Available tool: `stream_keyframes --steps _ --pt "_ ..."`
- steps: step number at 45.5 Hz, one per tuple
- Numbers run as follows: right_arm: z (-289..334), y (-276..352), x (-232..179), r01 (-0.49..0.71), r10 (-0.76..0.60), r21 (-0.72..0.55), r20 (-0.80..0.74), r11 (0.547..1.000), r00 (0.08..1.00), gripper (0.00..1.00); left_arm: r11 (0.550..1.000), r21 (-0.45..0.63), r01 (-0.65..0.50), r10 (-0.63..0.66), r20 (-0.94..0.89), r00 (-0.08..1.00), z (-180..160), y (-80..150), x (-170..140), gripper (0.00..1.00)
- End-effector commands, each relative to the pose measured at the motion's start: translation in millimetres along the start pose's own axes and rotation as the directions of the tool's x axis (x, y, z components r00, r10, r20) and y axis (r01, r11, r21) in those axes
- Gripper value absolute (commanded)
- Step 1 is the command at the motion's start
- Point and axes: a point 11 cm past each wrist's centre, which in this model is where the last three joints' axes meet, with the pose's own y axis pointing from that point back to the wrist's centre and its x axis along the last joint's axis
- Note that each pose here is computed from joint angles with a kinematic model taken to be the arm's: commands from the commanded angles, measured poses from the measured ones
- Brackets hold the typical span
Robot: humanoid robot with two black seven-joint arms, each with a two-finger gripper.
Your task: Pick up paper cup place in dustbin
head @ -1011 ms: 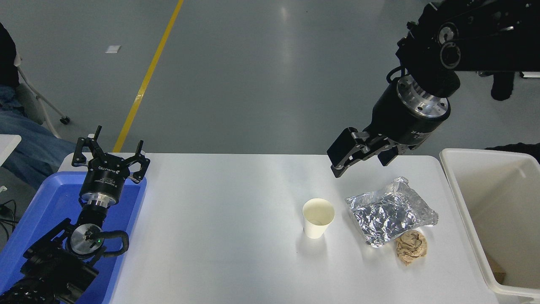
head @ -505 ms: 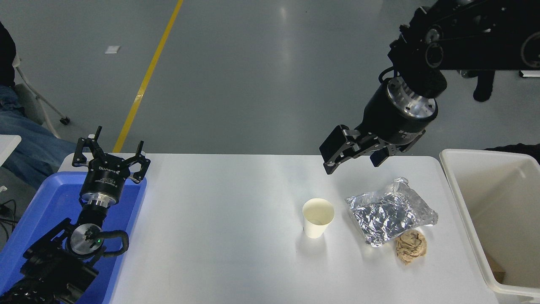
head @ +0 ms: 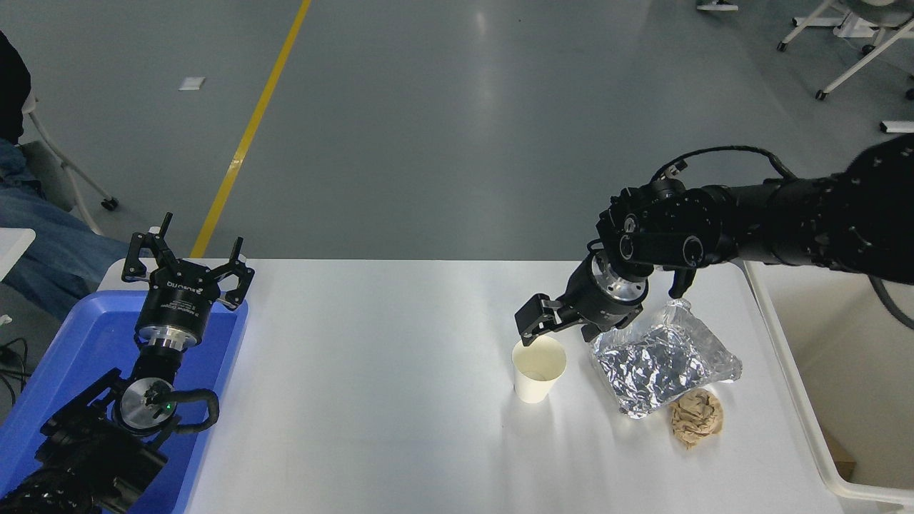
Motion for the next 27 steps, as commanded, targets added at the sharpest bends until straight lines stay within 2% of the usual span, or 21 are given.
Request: stream_keyframes --steps 1,3,6,7,14,16,17,19,20,27 --pt "19.3 -37.6 -14.5 -0.044 0.045 -0.014 0.033 0.999 0.998 0.90 1.000 0.000 0.000 0.000 0.001 1.000 0.4 0.3 0.3 1.00" --pt "21.9 -40.6 -16.2 -0.046 0.047 -0.019 0.032 0.999 0.998 0.80 1.000 0.000 -0.002 0.002 0.001 1.000 0.5 0.5 0.7 1.00" --pt "25.2 -42.6 -16.2 -0.052 0.053 -0.028 0.028 0.998 0.998 0.58 1.000 0.000 -0.002 0.002 0.001 1.000 0.5 0.5 0.7 1.00" --pt "24.8 -43.1 -16.8 -0.050 0.050 -0.025 0.029 0.998 0.998 0.54 1.000 -0.001 0.000 0.000 0.000 1.000 0.7 0.2 0.3 1.00" --pt "24.6 -52.1 -23.5 -0.035 0.036 -0.037 0.028 0.999 0.999 0.42 1.000 -0.001 0.000 0.000 0.001 1.000 0.7 -0.1 0.2 1.00" --pt "24.7 -53.1 -23.3 -0.035 0.037 -0.042 0.031 0.999 0.999 0.36 1.000 0.000 0.000 0.000 0.001 1.000 0.4 0.3 0.3 1.00" --pt "24.6 -53.4 -23.5 -0.034 0.036 -0.040 0.033 0.999 0.999 0.30 1.000 0.000 -0.002 0.002 0.001 1.000 0.5 0.5 0.7 1.00" --pt "23.5 -54.0 -23.7 -0.033 0.034 -0.037 0.033 0.999 0.999 0.05 1.000 -0.001 0.000 0.000 0.001 1.000 0.7 -0.1 0.2 1.00" --pt "22.4 -54.2 -24.0 -0.030 0.031 -0.035 0.033 0.999 0.999 0.00 1.000 -0.001 0.000 0.000 0.001 1.000 0.7 -0.1 0.2 1.00" --pt "19.5 -49.9 -19.7 -0.031 0.032 -0.029 0.034 0.999 0.999 0.00 1.000 -0.001 0.000 0.000 0.001 1.000 0.7 -0.1 0.2 1.00"
